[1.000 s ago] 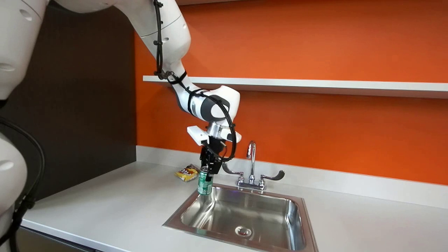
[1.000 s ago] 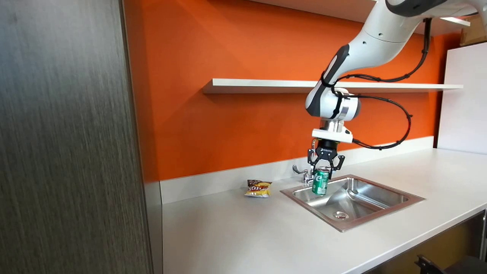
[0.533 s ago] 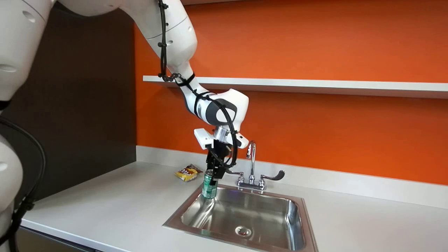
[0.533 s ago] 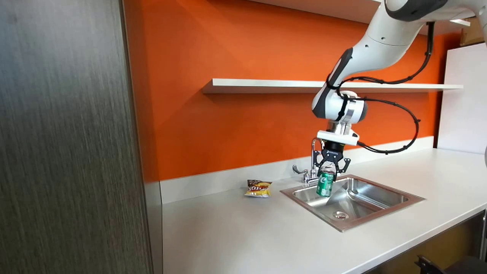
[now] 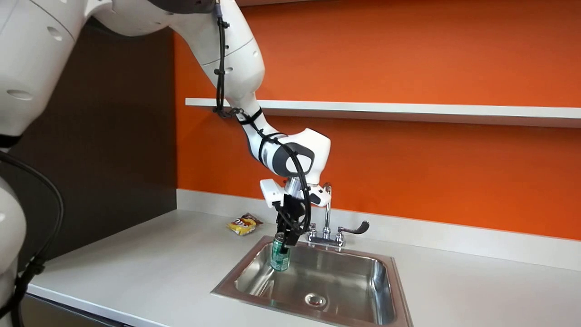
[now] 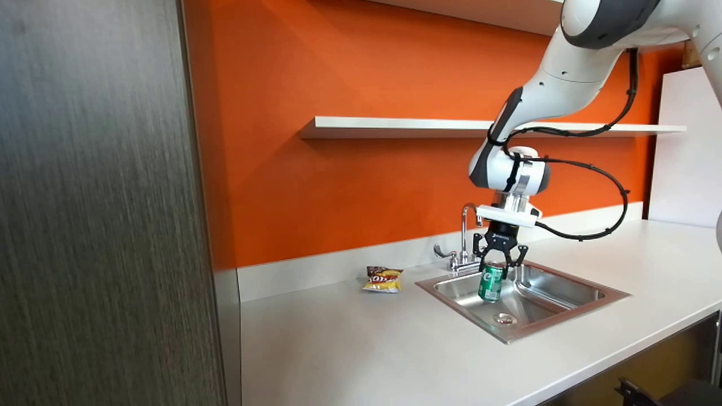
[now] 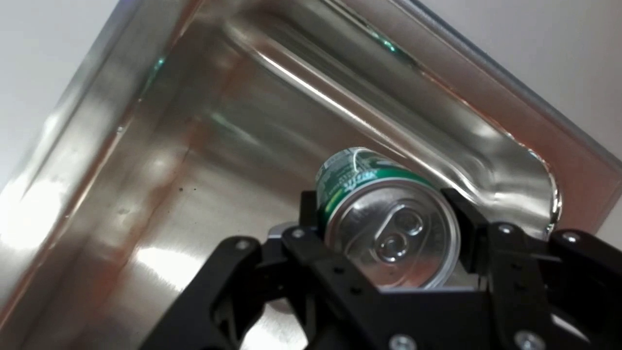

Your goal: Put the green can in the sink

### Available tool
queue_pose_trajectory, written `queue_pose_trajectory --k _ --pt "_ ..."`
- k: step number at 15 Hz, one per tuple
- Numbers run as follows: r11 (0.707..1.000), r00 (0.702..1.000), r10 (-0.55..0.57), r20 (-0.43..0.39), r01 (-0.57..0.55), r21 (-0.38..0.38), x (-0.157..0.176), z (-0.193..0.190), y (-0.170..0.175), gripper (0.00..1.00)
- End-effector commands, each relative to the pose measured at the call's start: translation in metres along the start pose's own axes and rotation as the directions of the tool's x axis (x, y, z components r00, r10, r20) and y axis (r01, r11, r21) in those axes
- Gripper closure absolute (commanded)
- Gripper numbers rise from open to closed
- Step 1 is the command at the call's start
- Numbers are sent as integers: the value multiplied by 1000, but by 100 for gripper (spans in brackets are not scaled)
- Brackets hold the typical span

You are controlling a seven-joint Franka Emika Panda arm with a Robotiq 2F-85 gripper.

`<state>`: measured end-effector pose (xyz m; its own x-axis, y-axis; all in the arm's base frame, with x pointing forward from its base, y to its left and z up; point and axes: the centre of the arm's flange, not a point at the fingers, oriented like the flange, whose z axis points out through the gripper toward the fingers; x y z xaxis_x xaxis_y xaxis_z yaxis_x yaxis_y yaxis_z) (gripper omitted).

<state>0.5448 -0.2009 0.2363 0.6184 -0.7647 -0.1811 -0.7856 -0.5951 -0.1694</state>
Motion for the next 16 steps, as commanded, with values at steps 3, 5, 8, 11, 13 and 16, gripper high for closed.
queue_pose_trajectory --k 3,5,8,11,13,16 --pt "999 999 32 -36 -32 -10 16 4 1 62" --pt "999 999 33 -33 -34 -20 18 13 2 62" --pt "999 999 36 -20 -37 -37 22 33 4 62" --pt "997 999 42 -11 -43 -60 25 53 8 62" --pt "996 999 45 -6 -45 -79 27 65 11 62" --pt "994 999 48 1 -47 -100 30 79 14 62"
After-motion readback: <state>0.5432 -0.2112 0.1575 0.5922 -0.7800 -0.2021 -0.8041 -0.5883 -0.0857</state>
